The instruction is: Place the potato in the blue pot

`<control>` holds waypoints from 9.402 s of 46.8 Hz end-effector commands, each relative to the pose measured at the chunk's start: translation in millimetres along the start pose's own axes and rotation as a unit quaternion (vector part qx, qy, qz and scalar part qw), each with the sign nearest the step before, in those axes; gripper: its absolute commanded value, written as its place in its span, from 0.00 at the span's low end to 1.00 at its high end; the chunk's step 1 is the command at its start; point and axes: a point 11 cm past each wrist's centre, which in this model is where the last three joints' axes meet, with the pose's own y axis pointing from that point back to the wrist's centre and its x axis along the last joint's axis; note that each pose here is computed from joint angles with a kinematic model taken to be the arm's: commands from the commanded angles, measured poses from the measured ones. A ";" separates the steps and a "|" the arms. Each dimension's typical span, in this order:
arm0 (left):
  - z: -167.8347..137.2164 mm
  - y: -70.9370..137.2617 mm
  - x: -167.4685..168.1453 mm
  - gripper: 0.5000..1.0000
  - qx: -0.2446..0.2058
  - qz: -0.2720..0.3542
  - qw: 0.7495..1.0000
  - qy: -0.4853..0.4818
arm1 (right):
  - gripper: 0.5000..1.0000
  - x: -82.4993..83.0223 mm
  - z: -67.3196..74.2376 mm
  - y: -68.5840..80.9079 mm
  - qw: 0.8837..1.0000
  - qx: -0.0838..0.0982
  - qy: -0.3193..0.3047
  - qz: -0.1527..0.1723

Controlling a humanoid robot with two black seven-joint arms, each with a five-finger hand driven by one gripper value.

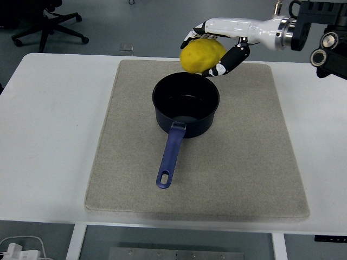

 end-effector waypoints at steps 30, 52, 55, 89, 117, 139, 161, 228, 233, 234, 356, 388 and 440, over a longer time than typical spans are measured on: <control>-0.3 0.1 0.1 0.99 0.000 0.000 1.000 0.000 | 0.00 -47.4 17.2 -43.8 0.999 -0.018 -0.030 -0.021; 0.5 -0.1 -0.1 0.99 0.000 -0.001 1.000 0.000 | 0.00 -81.3 22.6 -53.0 0.998 -0.019 -0.057 -0.035; -0.3 0.1 0.1 0.99 0.000 0.000 1.000 0.000 | 0.01 -81.6 22.8 -52.8 0.997 -0.019 -0.059 -0.037; 0.5 -0.1 0.1 0.99 0.000 0.000 1.000 0.000 | 0.85 -87.3 30.7 -46.7 0.996 -0.025 -0.072 -0.048; 0.5 -0.1 0.1 0.99 0.000 0.000 1.000 0.000 | 0.85 -45.8 52.6 -18.7 0.991 -0.036 -0.125 0.034; 0.5 -0.1 -0.1 0.99 0.000 -0.001 1.000 0.000 | 0.85 5.1 130.6 45.7 0.924 -0.098 -0.310 0.203; 0.5 -0.1 0.1 0.99 0.000 0.000 1.000 0.000 | 0.86 3.4 181.9 109.8 0.828 -0.114 -0.424 0.349; 1.9 -0.5 -24.6 0.99 -0.001 -0.041 0.999 0.006 | 0.86 -91.6 225.6 142.2 0.684 -0.131 -0.583 0.418; 2.1 -0.5 -24.1 0.99 -0.002 -0.040 0.999 0.006 | 0.86 -97.9 226.9 142.8 0.681 -0.135 -0.587 0.418; 1.9 -0.5 -24.1 0.99 -0.001 -0.040 0.999 0.006 | 0.86 -97.6 226.9 142.8 0.681 -0.135 -0.586 0.418; 6.2 -0.9 1.8 0.99 -0.005 0.002 1.000 0.003 | 0.86 -109.2 224.6 133.4 0.677 -0.141 -0.593 0.413; 6.2 -0.9 1.8 0.99 -0.005 0.002 1.000 0.003 | 0.86 -107.6 225.1 134.0 0.676 -0.145 -0.589 0.418; 6.2 -0.9 1.8 0.99 -0.005 0.002 1.000 0.003 | 0.86 -96.3 222.4 132.1 0.680 -0.136 -0.585 0.421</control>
